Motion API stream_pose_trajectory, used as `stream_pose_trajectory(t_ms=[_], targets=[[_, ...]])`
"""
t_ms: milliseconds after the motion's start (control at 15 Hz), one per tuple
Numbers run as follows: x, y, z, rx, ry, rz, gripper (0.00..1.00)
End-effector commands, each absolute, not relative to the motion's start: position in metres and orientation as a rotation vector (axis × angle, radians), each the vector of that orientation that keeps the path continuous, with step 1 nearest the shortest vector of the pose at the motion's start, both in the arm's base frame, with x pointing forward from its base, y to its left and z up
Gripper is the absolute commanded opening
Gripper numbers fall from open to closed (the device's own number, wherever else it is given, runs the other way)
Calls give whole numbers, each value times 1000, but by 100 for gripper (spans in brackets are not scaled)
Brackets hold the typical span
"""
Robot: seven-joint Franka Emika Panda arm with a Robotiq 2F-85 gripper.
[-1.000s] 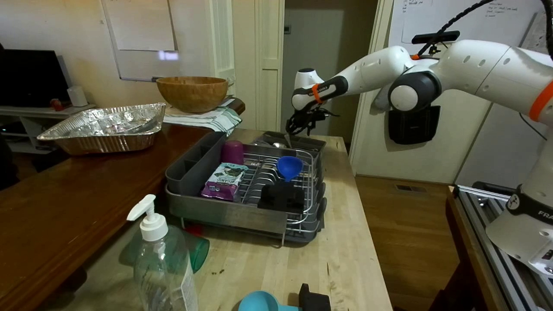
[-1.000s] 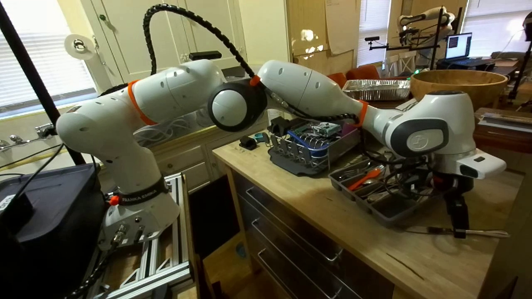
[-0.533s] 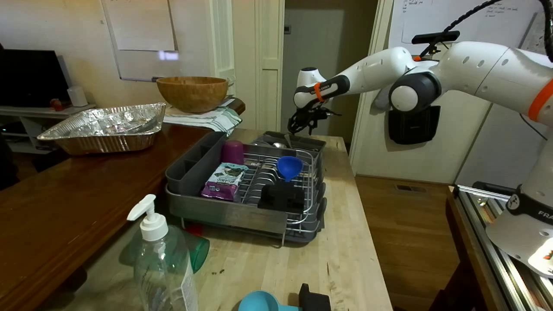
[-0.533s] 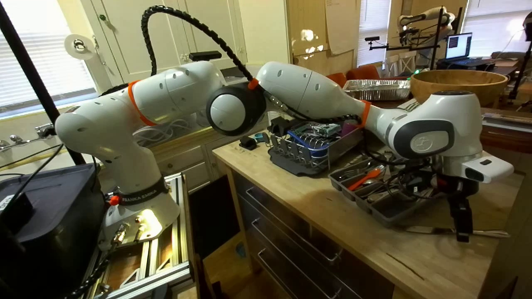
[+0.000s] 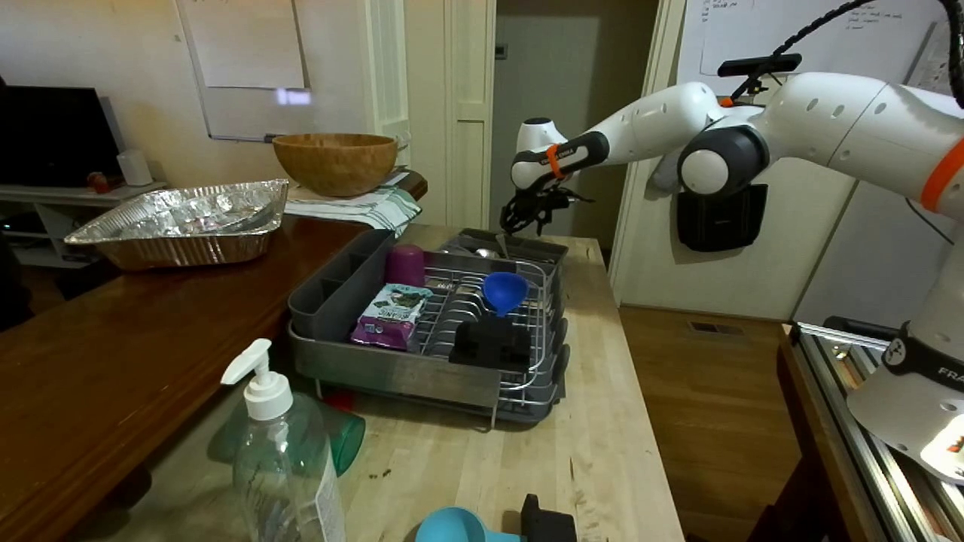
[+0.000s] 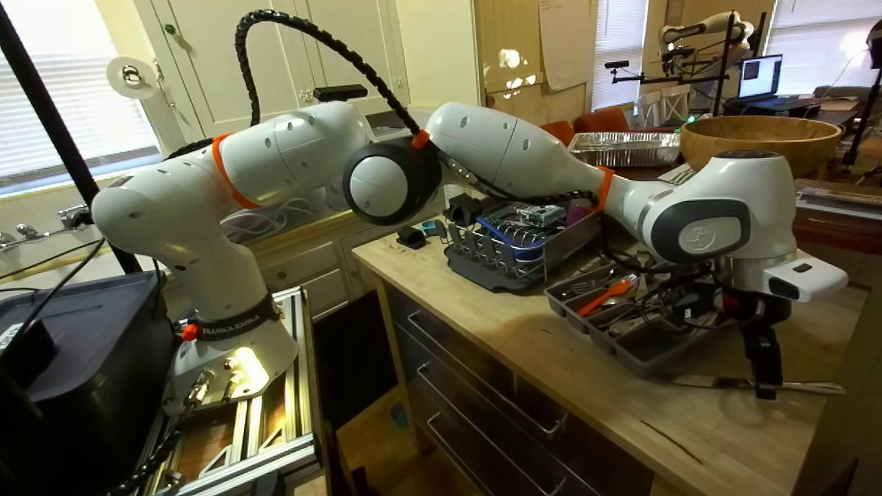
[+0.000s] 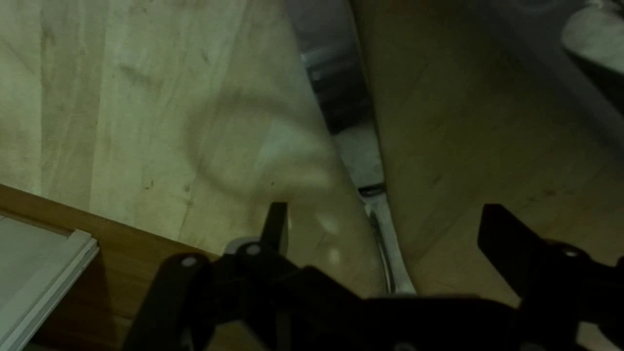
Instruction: Put the silver knife in the cutlery holder.
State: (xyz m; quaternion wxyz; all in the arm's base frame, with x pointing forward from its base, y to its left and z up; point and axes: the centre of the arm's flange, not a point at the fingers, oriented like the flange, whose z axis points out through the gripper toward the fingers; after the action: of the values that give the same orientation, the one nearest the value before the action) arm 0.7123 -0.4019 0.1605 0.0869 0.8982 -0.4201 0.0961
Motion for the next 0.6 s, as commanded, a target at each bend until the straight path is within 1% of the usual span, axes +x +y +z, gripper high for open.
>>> stream_pose_trajectory(t_ms=[0, 200, 267, 333, 400, 467, 533], targets=[[719, -405, 149, 2673, -1236, 294, 100], [721, -406, 144, 2676, -1236, 280, 100], [721, -406, 142, 2678, -1235, 276, 98], [720, -406, 140, 2679, -1234, 273, 87], [720, -405, 139, 2678, -1236, 273, 73], [721, -405, 140, 2678, -1236, 277, 71], [722, -404, 142, 2677, -1232, 283, 61]])
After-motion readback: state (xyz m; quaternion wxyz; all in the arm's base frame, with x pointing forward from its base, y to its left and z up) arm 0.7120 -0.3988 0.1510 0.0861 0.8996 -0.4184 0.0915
